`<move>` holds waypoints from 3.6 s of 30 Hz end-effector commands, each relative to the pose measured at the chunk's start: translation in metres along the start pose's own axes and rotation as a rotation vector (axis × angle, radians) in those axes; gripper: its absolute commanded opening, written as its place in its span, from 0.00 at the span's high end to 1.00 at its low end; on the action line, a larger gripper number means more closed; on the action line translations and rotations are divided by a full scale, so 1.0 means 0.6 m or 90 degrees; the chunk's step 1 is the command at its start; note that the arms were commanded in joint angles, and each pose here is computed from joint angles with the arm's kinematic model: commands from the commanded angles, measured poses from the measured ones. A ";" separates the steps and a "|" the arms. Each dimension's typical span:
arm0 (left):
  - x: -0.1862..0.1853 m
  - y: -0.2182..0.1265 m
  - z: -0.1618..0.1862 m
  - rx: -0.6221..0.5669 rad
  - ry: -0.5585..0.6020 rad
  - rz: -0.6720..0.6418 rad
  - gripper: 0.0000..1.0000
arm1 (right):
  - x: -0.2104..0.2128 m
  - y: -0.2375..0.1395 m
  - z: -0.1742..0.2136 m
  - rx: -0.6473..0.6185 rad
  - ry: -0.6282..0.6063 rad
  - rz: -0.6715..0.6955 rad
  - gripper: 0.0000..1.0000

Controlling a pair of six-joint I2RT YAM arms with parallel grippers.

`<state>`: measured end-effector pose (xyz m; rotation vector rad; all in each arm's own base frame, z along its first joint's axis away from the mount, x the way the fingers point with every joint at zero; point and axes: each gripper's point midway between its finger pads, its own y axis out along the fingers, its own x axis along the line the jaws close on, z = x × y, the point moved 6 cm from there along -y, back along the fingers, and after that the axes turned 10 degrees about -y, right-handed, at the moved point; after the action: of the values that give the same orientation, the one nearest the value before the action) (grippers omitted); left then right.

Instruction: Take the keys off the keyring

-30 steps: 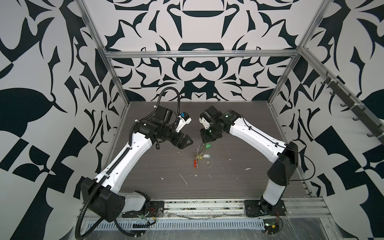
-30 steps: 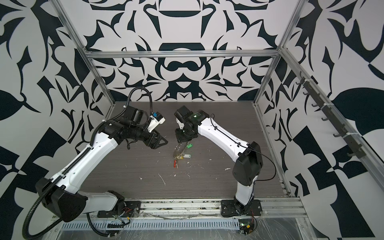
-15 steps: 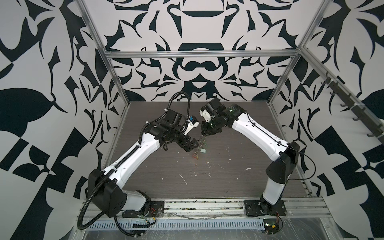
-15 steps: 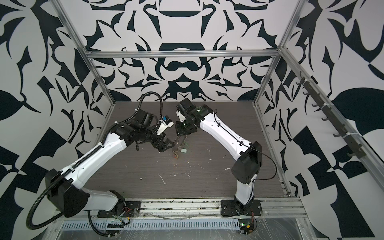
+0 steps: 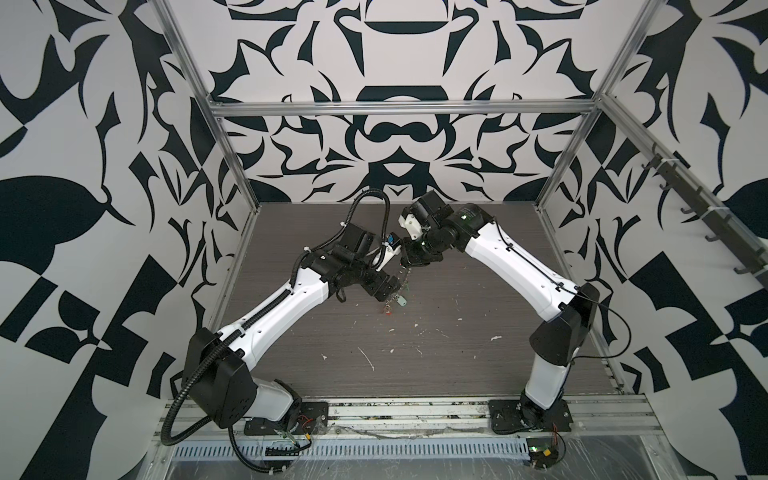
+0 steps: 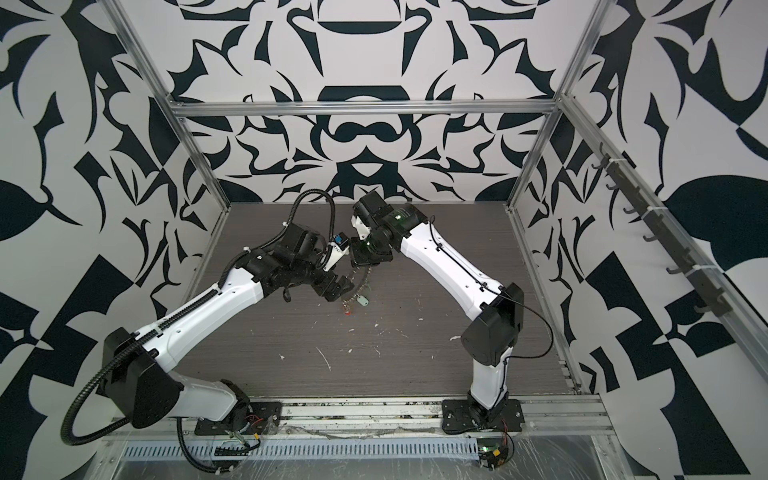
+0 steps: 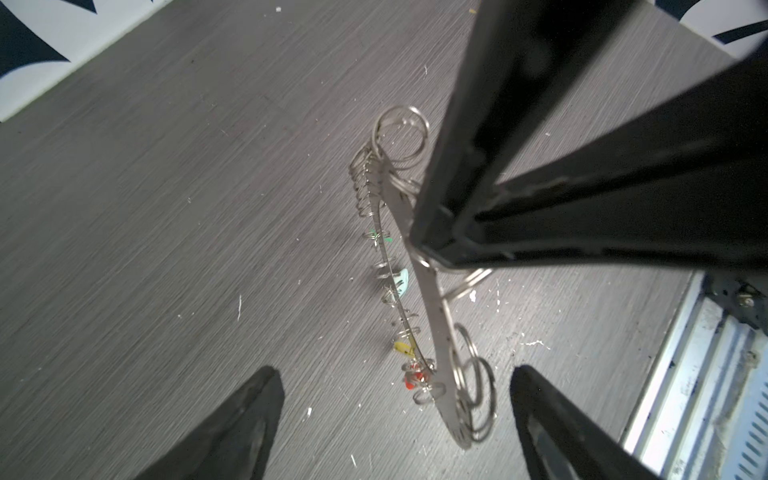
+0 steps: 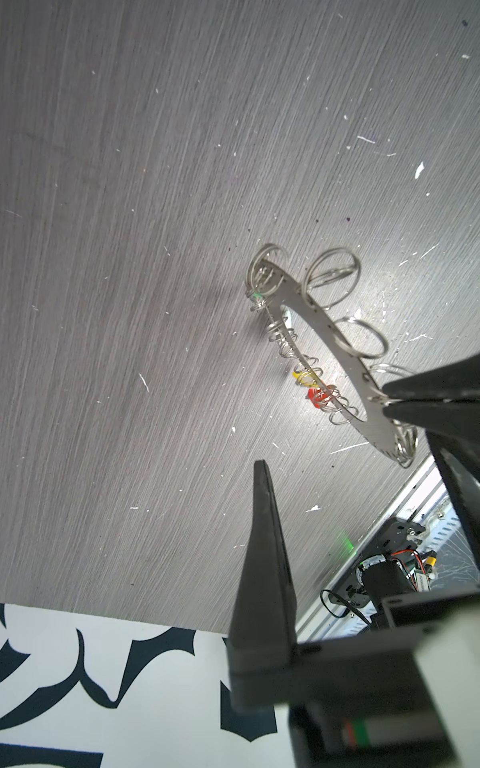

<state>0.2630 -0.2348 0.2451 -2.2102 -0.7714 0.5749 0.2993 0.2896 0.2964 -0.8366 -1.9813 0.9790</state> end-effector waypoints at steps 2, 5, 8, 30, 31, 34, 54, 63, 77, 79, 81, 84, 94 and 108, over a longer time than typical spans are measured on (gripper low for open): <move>-0.010 0.019 0.004 0.004 0.018 0.002 0.14 | 0.023 -0.042 -0.022 -0.053 -0.005 -0.039 1.00; -0.013 0.021 0.003 0.005 0.019 0.004 0.25 | 0.026 -0.043 -0.025 -0.055 -0.006 -0.044 1.00; -0.017 0.023 0.004 0.007 0.020 0.013 0.40 | 0.027 -0.044 -0.025 -0.057 -0.005 -0.045 1.00; -0.026 0.013 -0.001 0.009 -0.003 0.022 1.00 | 0.021 -0.045 -0.020 -0.070 0.002 -0.049 1.00; -0.026 0.012 -0.001 0.009 -0.006 0.022 1.00 | 0.021 -0.047 -0.020 -0.072 0.003 -0.050 1.00; -0.027 0.008 -0.003 0.008 -0.007 0.022 1.00 | 0.021 -0.048 -0.020 -0.074 0.003 -0.052 1.00; -0.032 -0.058 -0.025 0.006 -0.022 -0.003 1.00 | -0.097 -0.115 -0.020 -0.160 0.079 0.030 0.68; -0.034 -0.091 -0.037 0.013 -0.056 0.025 1.00 | -0.129 -0.018 0.093 -0.162 0.113 -0.075 0.69; -0.059 -0.115 -0.052 0.040 -0.087 0.130 1.00 | -0.054 0.058 0.165 -0.238 -0.005 -0.085 0.51; -0.062 -0.117 -0.052 0.044 -0.088 0.139 1.00 | -0.051 0.058 0.164 -0.250 -0.015 -0.071 0.47; -0.064 -0.119 -0.052 0.048 -0.090 0.145 1.00 | -0.047 0.054 0.161 -0.262 -0.025 -0.060 0.45; -0.065 -0.122 -0.052 0.050 -0.094 0.155 1.00 | -0.053 0.051 0.162 -0.268 -0.029 -0.029 0.43; -0.049 -0.128 -0.055 0.046 -0.156 0.212 1.00 | -0.048 0.035 0.166 -0.275 -0.051 -0.036 0.44; -0.042 -0.137 -0.046 0.042 -0.213 0.362 1.00 | -0.058 -0.041 0.163 -0.304 0.035 -0.237 0.34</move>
<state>0.2437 -0.2144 0.3237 -2.2757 -0.4121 1.1830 0.2283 0.2193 0.2501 -0.7840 -2.2502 0.3894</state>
